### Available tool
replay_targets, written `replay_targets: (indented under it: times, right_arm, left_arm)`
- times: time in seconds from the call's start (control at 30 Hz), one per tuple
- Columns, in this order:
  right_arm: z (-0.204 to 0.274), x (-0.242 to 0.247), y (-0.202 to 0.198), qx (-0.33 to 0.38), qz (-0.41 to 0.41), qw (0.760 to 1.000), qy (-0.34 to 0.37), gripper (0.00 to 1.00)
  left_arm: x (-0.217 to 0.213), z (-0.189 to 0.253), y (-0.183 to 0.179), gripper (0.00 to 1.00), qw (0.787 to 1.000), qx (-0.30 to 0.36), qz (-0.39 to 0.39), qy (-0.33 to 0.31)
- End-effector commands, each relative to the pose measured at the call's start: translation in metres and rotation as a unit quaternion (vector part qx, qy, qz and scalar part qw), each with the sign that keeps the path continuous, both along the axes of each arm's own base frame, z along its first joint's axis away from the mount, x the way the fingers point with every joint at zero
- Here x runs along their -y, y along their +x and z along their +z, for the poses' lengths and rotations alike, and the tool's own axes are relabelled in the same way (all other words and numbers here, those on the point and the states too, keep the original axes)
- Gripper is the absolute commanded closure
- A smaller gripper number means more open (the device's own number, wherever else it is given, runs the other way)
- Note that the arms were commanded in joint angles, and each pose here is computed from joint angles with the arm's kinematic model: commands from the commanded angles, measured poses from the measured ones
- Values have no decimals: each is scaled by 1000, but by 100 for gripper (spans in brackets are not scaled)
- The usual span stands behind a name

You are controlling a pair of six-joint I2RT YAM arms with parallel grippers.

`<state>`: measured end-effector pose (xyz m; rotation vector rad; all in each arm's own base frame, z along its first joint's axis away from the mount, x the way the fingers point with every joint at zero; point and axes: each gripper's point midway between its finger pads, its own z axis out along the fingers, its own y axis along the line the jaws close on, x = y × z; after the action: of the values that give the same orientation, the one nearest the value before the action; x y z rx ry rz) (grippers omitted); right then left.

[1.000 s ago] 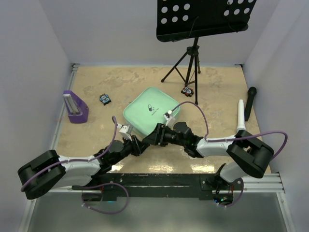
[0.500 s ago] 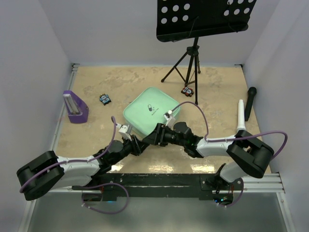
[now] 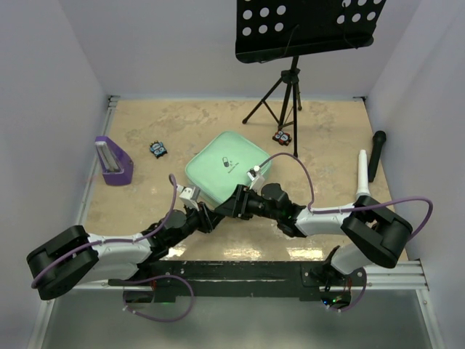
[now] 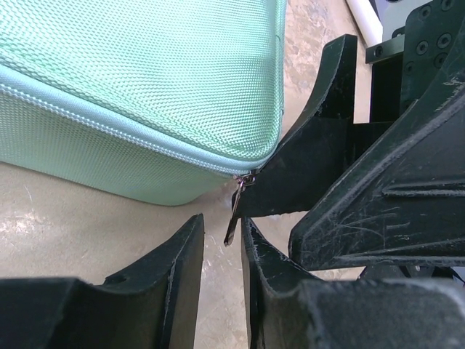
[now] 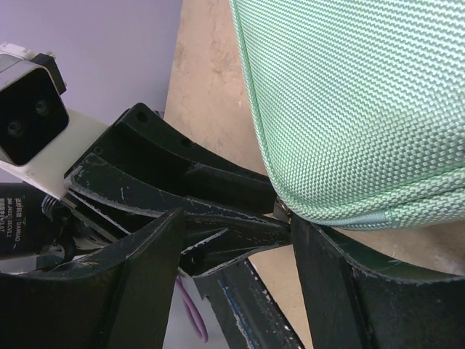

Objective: Organize the medicine kit
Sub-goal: Zip the medicine box at the center of the board.

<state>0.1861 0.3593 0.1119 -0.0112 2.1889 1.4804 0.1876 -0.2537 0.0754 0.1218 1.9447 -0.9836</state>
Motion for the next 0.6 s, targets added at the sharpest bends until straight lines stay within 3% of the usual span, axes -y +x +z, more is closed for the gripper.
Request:
replay_targets:
  times: [0.0,0.57]
  right_arm:
    - [20,-5,7,15,-15,999,32,34]
    - [25,-4,6,14,-19,999,45,34]
  left_arm:
    - [13,38,11,68,998,49,-2,-42]
    - [12,43,12,67,996,59,2,-60]
